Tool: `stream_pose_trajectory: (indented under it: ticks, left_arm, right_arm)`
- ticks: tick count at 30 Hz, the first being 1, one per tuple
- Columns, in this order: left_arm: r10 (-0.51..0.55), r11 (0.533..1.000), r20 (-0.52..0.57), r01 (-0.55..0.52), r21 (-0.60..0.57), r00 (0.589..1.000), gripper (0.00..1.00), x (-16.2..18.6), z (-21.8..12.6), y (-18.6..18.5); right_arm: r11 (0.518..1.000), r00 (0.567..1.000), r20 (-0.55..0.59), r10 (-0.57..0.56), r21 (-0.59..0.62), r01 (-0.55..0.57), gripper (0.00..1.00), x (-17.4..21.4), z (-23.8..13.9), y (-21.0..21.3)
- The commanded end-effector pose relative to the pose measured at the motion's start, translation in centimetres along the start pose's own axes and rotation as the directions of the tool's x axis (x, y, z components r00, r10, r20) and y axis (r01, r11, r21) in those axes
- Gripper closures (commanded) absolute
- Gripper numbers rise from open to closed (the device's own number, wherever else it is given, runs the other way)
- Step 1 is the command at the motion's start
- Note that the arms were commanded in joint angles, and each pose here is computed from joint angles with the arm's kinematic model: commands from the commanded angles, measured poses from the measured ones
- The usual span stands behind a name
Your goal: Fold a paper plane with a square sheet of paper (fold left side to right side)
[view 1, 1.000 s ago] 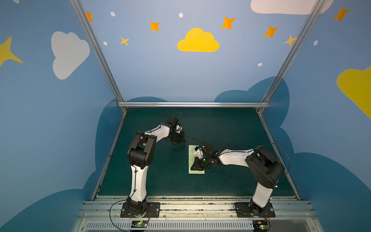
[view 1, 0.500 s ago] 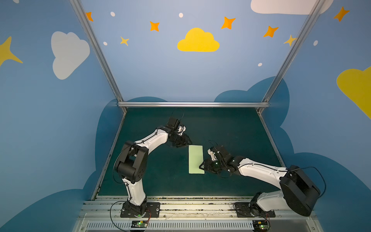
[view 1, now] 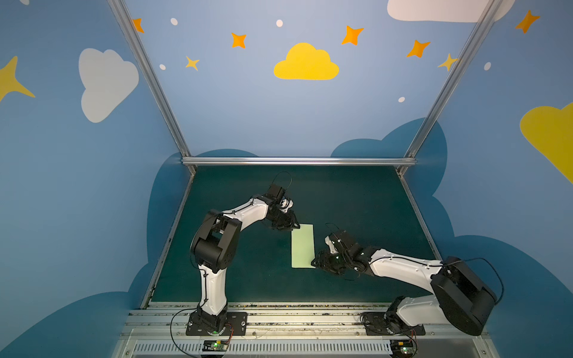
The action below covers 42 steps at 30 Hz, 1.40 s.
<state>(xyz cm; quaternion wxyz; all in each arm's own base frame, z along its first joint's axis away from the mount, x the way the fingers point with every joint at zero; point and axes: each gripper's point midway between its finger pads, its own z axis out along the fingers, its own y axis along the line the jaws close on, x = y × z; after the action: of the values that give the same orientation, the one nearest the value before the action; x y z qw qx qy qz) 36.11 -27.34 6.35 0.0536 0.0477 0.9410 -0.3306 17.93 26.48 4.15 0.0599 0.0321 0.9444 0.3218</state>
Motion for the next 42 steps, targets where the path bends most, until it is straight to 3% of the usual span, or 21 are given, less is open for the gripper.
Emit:
stream_pose_trajectory:
  ticks: [1,23,36,42]
  left_arm:
    - [-0.009,1.0,0.023,0.009,-0.009,1.0,0.61,-1.1,0.8,-0.1]
    - [-0.058,0.995,-0.003,0.058,-0.084,0.998,0.61,-0.2,3.6,3.4]
    - [-0.057,0.995,-0.006,0.057,-0.079,0.998,0.63,0.3,3.7,3.7]
    - [-0.055,0.996,-0.005,0.055,-0.076,0.998,0.63,0.4,3.5,3.7]
  right_arm:
    - [1.0,0.999,-0.035,0.004,-0.013,-0.004,0.43,0.6,0.5,-0.3]
    - [0.997,0.997,-0.075,0.005,-0.076,-0.011,0.57,0.4,2.2,0.3]
    - [0.996,0.998,-0.065,0.019,-0.088,-0.025,0.78,-0.5,1.7,0.5]
    - [0.994,0.998,-0.062,0.024,-0.101,-0.03,0.93,-0.9,1.6,0.7]
